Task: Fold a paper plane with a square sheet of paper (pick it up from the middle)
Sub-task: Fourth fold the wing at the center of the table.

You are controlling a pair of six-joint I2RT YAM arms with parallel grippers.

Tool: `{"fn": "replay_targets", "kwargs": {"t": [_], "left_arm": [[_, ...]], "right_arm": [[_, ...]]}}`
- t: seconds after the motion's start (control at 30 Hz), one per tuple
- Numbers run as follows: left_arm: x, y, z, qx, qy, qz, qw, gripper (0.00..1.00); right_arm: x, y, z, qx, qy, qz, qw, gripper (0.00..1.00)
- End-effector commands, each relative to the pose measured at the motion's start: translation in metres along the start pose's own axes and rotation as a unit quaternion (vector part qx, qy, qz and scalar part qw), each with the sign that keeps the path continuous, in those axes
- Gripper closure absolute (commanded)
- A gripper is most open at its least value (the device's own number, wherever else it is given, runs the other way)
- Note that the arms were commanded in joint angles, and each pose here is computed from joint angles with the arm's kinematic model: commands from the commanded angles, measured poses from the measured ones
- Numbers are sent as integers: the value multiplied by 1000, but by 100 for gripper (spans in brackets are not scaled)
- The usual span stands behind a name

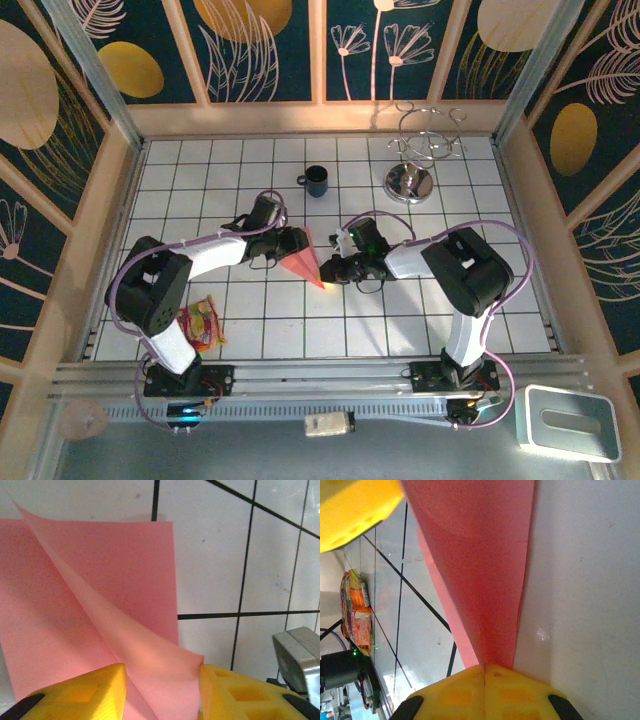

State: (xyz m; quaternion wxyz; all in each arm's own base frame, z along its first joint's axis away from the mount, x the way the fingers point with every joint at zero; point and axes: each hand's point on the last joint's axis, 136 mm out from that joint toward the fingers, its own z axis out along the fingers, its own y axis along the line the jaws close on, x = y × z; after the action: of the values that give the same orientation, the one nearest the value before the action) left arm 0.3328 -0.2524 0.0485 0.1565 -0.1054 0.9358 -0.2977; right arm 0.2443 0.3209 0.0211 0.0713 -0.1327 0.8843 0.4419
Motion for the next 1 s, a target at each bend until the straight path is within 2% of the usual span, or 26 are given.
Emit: {"fn": "replay_targets", "kwargs": {"t": [0.0, 0.3, 0.63, 0.97], "left_arm": [[2, 8, 2, -11, 0, 4, 1000, 58], [-5, -8, -16, 22, -24, 12, 999, 54], [9, 6, 2, 15, 6, -6, 1000, 58], [6, 26, 22, -39, 15, -13, 999, 56]], "right_arm": [[7, -13, 4, 12, 14, 22, 1000, 93], [6, -15, 5, 14, 16, 26, 999, 93], [7, -18, 6, 15, 20, 32, 999, 93], [8, -20, 7, 18, 23, 34, 999, 93]]}}
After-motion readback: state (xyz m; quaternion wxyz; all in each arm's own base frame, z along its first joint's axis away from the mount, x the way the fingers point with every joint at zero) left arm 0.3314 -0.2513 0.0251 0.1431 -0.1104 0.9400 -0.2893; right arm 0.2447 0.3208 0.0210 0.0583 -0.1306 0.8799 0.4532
